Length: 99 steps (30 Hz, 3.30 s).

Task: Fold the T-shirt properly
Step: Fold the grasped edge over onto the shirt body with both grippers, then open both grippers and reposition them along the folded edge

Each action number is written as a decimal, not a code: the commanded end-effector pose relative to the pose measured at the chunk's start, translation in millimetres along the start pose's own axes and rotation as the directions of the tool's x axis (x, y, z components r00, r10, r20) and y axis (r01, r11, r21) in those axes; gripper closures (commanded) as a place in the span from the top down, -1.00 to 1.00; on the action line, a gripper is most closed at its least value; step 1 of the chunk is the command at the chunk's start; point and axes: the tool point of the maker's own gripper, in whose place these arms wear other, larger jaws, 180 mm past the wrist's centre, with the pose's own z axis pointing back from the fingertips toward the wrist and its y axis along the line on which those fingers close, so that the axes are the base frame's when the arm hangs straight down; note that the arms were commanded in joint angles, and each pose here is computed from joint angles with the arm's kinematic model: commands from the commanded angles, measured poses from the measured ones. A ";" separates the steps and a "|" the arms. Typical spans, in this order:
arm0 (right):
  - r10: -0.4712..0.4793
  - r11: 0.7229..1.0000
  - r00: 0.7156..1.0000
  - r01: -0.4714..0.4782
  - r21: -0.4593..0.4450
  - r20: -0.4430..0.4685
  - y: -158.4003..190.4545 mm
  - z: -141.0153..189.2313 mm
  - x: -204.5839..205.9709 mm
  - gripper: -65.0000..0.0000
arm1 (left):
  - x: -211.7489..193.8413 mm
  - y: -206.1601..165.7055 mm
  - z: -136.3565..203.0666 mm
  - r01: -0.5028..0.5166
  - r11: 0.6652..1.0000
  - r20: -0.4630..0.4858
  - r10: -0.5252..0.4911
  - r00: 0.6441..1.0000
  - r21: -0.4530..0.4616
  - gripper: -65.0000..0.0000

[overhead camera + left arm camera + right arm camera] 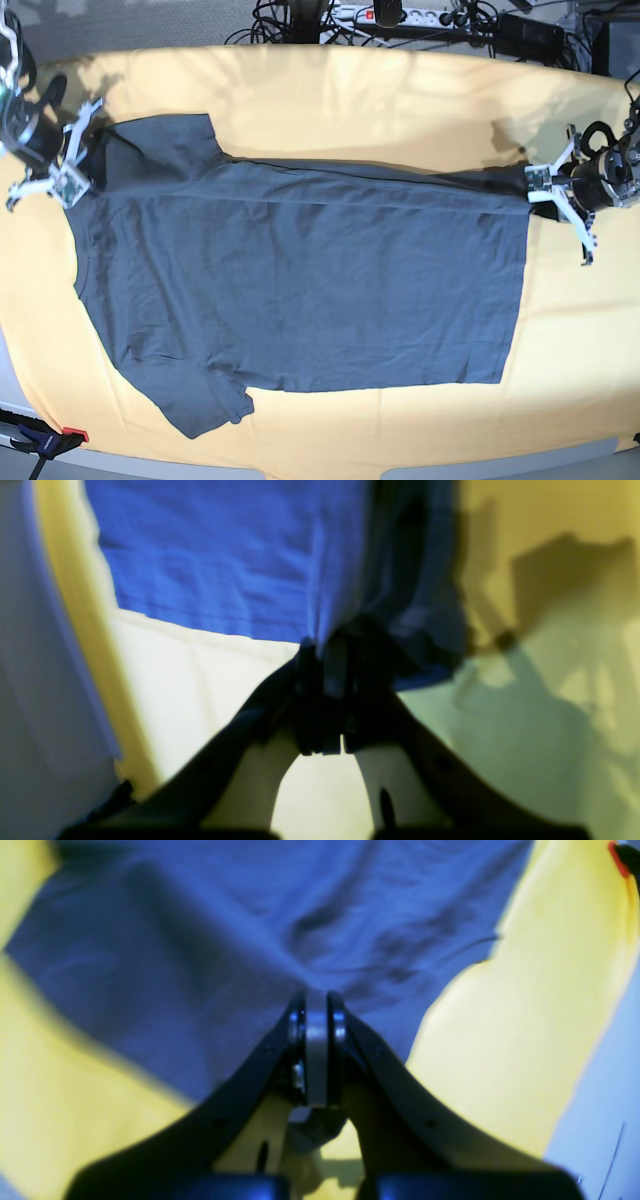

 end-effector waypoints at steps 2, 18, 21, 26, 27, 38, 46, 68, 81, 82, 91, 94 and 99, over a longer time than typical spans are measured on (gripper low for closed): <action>0.016 0.999 0.999 -0.015 -0.028 0.041 -17.6 -6.4 15.5 -1.00 | -3.4 23.1 3.5 0.009 0.996 -0.013 -0.008 1.000 0.092 -1.00; -0.032 0.993 0.993 0.045 -0.112 0.114 -70.7 -27.8 44.4 -1.00 | -6.7 66.4 5.5 -0.007 0.933 -0.038 0.022 0.999 0.360 -1.00; -0.048 0.993 0.991 0.062 -0.104 0.126 -67.2 -31.0 44.4 -1.00 | -4.6 63.6 4.0 -0.033 0.937 -0.020 0.043 0.999 0.347 -1.00; -0.067 0.994 0.988 0.078 -0.080 0.139 -60.8 -36.7 41.8 -1.00 | -3.4 62.1 2.5 -0.037 0.939 -0.016 0.045 0.999 0.342 -1.00; -0.064 0.994 0.988 0.076 -0.082 0.137 -60.3 -37.4 41.5 -1.00 | -2.4 61.8 1.9 -0.039 0.939 -0.012 0.046 0.999 0.342 -1.00; 0.005 0.992 0.989 0.013 -0.125 0.145 -63.3 -55.2 65.5 -1.00 | 3.2 58.9 -4.2 -0.058 0.937 0.002 0.061 0.998 0.343 -1.00; 0.026 0.981 0.998 -0.014 -0.194 0.057 -81.4 -76.0 50.4 -1.00 | -0.7 54.5 -6.0 -0.060 0.942 -0.019 0.070 0.997 0.330 -1.00; 0.003 0.973 1.000 0.003 -0.229 0.026 -96.0 -78.8 40.0 -1.00 | 0.1 47.8 -5.7 0.073 0.960 -0.035 -0.065 0.997 0.270 -0.97; -0.040 0.952 0.998 0.050 -0.303 0.040 -109.5 -75.1 40.1 -1.00 | 1.5 62.7 -1.1 0.060 0.933 -0.030 -0.052 0.998 0.355 -0.97; -0.040 0.952 0.998 0.050 -0.302 0.040 -109.1 -75.3 40.1 -1.00 | 2.1 63.7 -1.1 0.058 0.931 -0.029 -0.051 0.998 0.360 -0.97; -0.039 0.922 0.998 0.058 -0.383 0.057 -136.1 -67.4 56.2 0.39 | -5.9 109.6 17.1 -0.005 0.839 -0.057 0.043 0.997 0.544 0.18; -0.046 0.947 0.998 0.060 -0.316 0.052 -135.4 -67.5 68.6 0.41 | -9.5 116.9 20.7 -0.100 0.835 -0.028 0.137 0.990 0.540 0.33; -0.006 0.996 0.997 -0.001 0.089 0.080 -64.6 -63.4 87.3 0.33 | 8.8 48.0 3.7 -0.086 0.986 -0.010 0.088 0.996 0.140 0.33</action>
